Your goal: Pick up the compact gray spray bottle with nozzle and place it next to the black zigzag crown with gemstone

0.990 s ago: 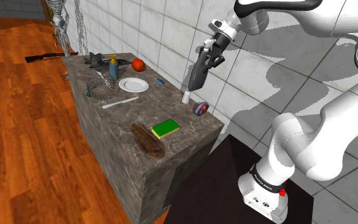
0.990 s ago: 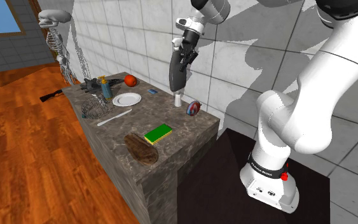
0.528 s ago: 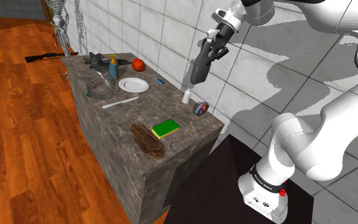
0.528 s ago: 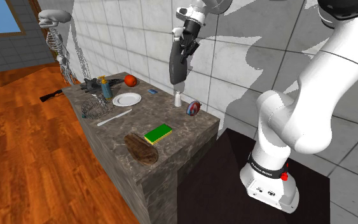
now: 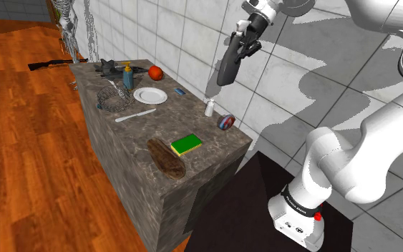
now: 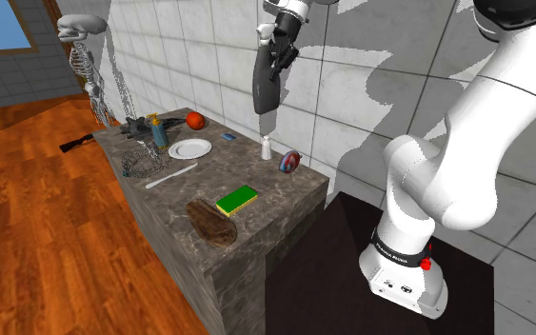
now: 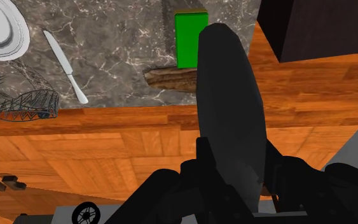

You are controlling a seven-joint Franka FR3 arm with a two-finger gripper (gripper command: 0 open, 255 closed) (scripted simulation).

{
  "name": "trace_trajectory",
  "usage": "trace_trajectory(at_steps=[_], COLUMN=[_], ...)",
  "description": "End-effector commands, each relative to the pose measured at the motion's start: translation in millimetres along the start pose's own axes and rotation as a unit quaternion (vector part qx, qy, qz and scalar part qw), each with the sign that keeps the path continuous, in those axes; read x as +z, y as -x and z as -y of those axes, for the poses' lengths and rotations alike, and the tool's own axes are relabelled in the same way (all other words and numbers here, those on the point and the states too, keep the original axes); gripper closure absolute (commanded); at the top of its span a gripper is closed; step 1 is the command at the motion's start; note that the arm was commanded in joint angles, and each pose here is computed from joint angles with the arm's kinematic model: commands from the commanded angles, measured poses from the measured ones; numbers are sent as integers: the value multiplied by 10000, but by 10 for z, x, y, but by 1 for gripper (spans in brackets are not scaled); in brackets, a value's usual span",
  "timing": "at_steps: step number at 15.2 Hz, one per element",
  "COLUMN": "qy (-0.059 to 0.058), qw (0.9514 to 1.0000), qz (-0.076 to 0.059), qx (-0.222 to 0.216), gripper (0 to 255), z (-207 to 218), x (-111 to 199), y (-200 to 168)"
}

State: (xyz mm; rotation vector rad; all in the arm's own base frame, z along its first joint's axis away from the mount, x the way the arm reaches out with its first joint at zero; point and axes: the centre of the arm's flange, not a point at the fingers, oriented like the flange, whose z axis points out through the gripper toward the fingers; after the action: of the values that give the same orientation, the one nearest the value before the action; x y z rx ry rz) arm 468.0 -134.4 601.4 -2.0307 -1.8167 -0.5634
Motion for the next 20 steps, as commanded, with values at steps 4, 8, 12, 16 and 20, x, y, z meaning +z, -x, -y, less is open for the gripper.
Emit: trace_trajectory(at_steps=[4,8,12,16,20], qy=[-1,-1,-1,-1,-1], qw=[10000,10000,10000,10000,10000], qz=[0,0,0,0,0], qx=[0,0,0,0,0], gripper=[255,255,255,255,255], z=[-244,-565,-886,-1207,-1528], x=[161,486,812,1137,1463], y=[-244,-508,-772,-1036,-1301])
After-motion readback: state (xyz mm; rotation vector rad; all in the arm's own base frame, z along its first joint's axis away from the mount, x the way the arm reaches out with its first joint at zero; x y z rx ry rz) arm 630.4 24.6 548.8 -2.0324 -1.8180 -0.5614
